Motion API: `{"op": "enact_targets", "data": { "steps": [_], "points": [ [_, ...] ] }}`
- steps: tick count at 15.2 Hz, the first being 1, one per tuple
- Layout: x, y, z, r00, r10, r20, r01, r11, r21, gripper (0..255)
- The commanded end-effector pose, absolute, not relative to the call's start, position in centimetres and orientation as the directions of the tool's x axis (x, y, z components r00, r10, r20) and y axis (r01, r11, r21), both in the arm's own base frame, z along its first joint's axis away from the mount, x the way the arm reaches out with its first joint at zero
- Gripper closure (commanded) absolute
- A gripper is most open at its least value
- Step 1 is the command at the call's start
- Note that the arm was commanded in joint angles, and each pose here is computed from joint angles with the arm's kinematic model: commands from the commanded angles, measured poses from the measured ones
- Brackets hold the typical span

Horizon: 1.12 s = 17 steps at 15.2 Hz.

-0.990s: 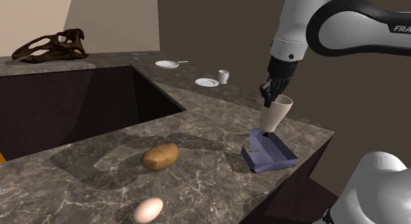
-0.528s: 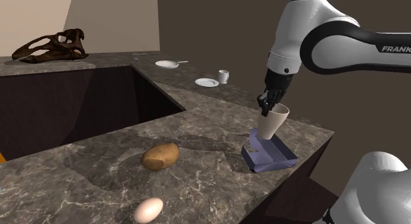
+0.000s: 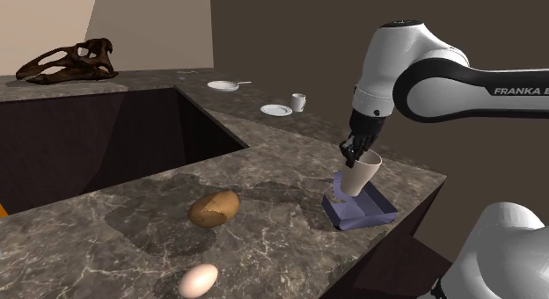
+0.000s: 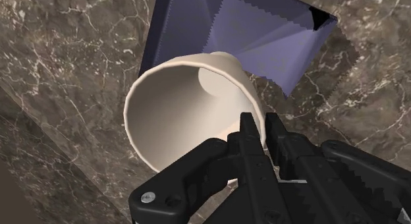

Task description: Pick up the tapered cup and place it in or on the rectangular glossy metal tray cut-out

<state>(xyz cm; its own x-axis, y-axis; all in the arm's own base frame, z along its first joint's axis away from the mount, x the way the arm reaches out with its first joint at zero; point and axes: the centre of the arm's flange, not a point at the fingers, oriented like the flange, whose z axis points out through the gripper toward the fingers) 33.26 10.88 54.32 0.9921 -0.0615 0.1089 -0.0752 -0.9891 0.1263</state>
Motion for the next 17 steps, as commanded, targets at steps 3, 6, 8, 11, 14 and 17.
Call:
{"op": "enact_targets", "data": {
  "steps": [3,6,8,11,14,17],
  "points": [
    [33.2,10.9,54.1,0.992,-0.061,0.110,-0.075,-0.989,0.126,255],
    [33.2,10.9,54.1,0.992,-0.061,0.110,-0.075,-0.989,0.126,255],
    [33.2,10.9,54.1,0.992,-0.061,0.110,-0.075,-0.989,0.126,0],
    [33.2,10.9,54.1,0.992,-0.061,0.110,-0.075,-0.989,0.126,0],
    [33.1,11.1,55.4,0.992,-0.061,0.110,-0.075,-0.989,0.126,0],
    [32.7,11.6,59.0,0.992,-0.061,0.110,-0.075,-0.989,0.126,0]
  ]
}}
